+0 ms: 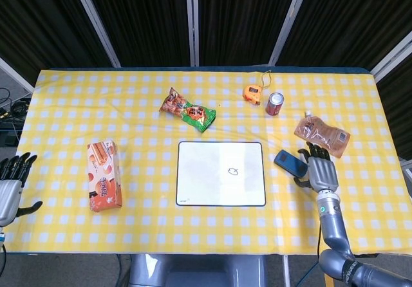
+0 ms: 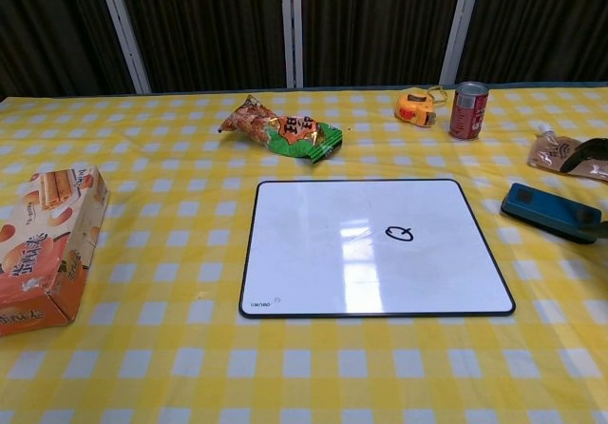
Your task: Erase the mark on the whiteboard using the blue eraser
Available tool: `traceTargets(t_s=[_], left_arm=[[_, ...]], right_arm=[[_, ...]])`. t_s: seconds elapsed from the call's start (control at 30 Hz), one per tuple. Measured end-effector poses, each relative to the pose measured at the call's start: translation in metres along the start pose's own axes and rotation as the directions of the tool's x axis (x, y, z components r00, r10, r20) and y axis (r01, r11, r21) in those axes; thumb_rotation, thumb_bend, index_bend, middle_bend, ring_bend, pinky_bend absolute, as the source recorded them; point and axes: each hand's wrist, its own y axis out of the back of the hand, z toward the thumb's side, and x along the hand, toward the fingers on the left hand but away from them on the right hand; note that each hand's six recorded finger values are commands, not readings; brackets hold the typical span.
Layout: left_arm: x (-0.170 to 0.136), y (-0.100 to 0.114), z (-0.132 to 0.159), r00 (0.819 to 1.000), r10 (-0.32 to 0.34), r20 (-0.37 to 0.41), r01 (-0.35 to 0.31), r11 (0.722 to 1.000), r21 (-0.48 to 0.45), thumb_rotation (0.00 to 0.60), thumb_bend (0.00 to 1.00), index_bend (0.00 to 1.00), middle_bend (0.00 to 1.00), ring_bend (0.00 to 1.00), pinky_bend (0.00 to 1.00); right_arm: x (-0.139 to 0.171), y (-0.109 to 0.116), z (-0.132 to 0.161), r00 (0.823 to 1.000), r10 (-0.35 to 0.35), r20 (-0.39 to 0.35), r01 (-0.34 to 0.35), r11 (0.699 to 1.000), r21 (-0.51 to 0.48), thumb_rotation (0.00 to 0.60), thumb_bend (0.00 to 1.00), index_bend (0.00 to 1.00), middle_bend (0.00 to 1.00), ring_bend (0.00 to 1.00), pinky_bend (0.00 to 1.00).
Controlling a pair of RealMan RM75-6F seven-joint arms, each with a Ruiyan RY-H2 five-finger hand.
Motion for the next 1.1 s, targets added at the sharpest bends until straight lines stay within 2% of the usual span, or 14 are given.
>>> traceTargets(t_s=[0.57, 0.73, 1.1], left_arm=[[0.004, -0.005, -0.002, 1.0, -0.021, -0.015, 0.021, 1.0, 0.004, 0.6, 0.15, 0.0, 0.0, 0.0, 0.0], [0.004, -0.006, -0.001, 1.0, -0.024, -0.015, 0.024, 1.0, 0.01, 0.6, 0.15, 0.0, 0.0, 0.0, 0.0], [0.006, -0.007, -0.002, 0.999, -0.028, -0.019, 0.028, 1.0, 0.012, 0.6, 0.15, 0.0, 0.0, 0.0, 0.0]], right_arm=[[-0.018, -0.017, -0.008, 1.0, 0.01, 0.027, -0.01, 1.0, 0.001, 0.6, 0.14, 0.24, 0.05, 0.0, 0.0], [-0.023, -0.016, -0.01, 0.999, -0.005, 0.034, 0.004, 1.0, 0.019, 0.6, 0.19, 0.24, 0.08, 0.0, 0.0], [-0.032, -0.014, -0.014, 0.998, -0.007, 0.059, 0.004, 0.999, 0.048, 0.6, 0.23, 0.32, 0.14, 0.0, 0.0]])
